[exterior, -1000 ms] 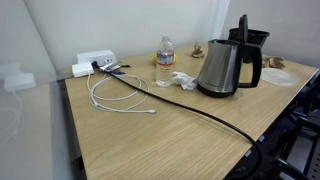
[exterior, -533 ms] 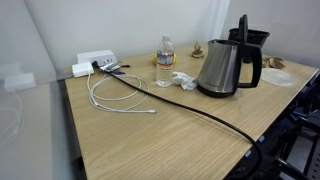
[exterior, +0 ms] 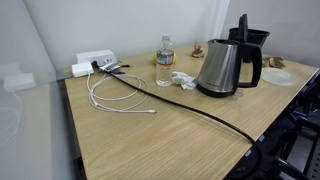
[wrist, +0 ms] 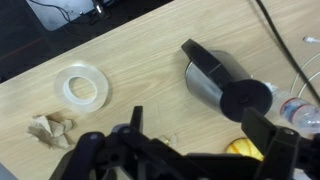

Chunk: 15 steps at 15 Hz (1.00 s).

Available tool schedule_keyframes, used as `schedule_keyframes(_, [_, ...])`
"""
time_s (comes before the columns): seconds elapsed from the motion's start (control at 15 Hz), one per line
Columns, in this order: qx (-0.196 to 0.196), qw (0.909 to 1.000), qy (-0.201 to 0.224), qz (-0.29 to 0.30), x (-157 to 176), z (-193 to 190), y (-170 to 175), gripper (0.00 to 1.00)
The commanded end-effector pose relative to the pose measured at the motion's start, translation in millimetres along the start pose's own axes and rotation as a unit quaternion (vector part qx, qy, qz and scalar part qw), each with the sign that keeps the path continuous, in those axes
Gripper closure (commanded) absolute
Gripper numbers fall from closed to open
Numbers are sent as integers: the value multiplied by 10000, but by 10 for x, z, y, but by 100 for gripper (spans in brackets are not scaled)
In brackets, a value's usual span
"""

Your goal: Put the brown paper bag in the black bin

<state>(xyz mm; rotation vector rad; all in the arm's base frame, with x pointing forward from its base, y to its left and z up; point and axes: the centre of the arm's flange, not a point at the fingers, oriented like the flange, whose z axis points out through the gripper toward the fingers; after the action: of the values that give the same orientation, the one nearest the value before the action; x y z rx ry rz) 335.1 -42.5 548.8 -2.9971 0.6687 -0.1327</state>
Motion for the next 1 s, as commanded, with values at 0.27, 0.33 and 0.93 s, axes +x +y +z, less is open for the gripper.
schedule_keyframes(0.27, [-8,10000,22,-28,-9,2,-22,0])
schedule_keyframes(0.33, [-7,10000,22,-26,-8,2,-20,0])
schedule_keyframes(0.93, [-225,9757,268,2163,625,586,829,0])
